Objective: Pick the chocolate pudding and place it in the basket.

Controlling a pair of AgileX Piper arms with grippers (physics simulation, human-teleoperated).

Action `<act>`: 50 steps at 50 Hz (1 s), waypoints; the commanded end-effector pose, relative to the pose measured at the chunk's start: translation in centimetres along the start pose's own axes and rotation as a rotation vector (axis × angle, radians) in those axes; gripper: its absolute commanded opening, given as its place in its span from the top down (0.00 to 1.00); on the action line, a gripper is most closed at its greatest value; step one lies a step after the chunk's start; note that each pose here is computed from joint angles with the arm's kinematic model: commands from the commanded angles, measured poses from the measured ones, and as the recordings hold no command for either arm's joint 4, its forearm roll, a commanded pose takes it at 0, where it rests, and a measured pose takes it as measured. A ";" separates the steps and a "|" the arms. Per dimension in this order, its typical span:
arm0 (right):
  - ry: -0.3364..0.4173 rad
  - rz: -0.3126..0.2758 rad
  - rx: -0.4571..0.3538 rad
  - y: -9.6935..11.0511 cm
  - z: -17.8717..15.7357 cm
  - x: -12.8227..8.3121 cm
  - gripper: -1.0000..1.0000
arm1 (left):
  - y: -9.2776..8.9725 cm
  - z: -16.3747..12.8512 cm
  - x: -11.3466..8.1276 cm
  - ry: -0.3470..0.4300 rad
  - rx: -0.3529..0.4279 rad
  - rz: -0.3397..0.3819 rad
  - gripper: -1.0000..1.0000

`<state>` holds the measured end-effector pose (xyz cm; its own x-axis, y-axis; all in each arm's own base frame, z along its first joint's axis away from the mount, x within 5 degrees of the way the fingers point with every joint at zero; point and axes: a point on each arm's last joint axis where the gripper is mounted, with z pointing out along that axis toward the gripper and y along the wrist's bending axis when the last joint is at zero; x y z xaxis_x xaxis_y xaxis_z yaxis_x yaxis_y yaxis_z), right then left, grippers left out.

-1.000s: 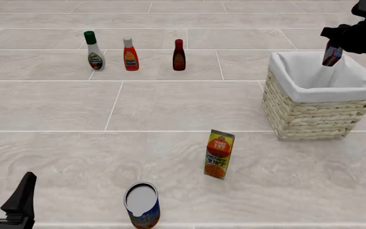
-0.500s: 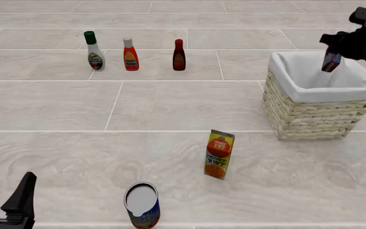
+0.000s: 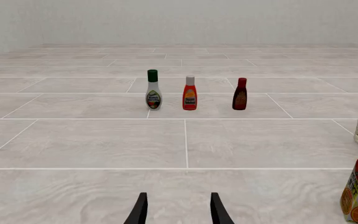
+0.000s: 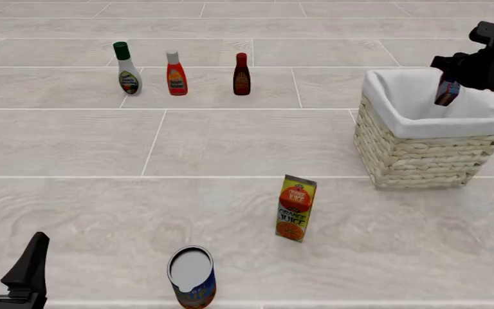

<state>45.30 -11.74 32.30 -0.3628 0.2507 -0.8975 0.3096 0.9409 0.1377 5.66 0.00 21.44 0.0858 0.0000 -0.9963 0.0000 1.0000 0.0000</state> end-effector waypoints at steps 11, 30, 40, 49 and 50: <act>0.015 0.009 0.010 -0.6 0.5 0.9 1.00 | 0.0 0.0 0.0 0.000 0.000 0.000 0.00; 0.021 0.010 0.006 -0.3 0.5 1.1 1.00 | 0.0 0.0 0.0 0.000 0.000 0.000 0.00; 0.026 0.019 0.001 0.0 0.6 1.2 1.00 | 0.0 0.0 0.0 0.000 0.000 0.000 0.00; 0.024 0.024 0.003 -0.1 0.6 1.0 0.00 | 0.0 0.0 0.0 0.000 0.000 0.000 0.00; 0.025 0.026 0.005 -0.2 0.6 1.0 0.00 | 0.0 0.0 0.0 0.000 0.000 0.000 0.00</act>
<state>45.37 -11.77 31.02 -0.3800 0.2702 -0.8846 0.3188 0.9361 0.1490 5.66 0.00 21.44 0.0858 0.0000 -0.9963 0.0000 1.0000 0.0000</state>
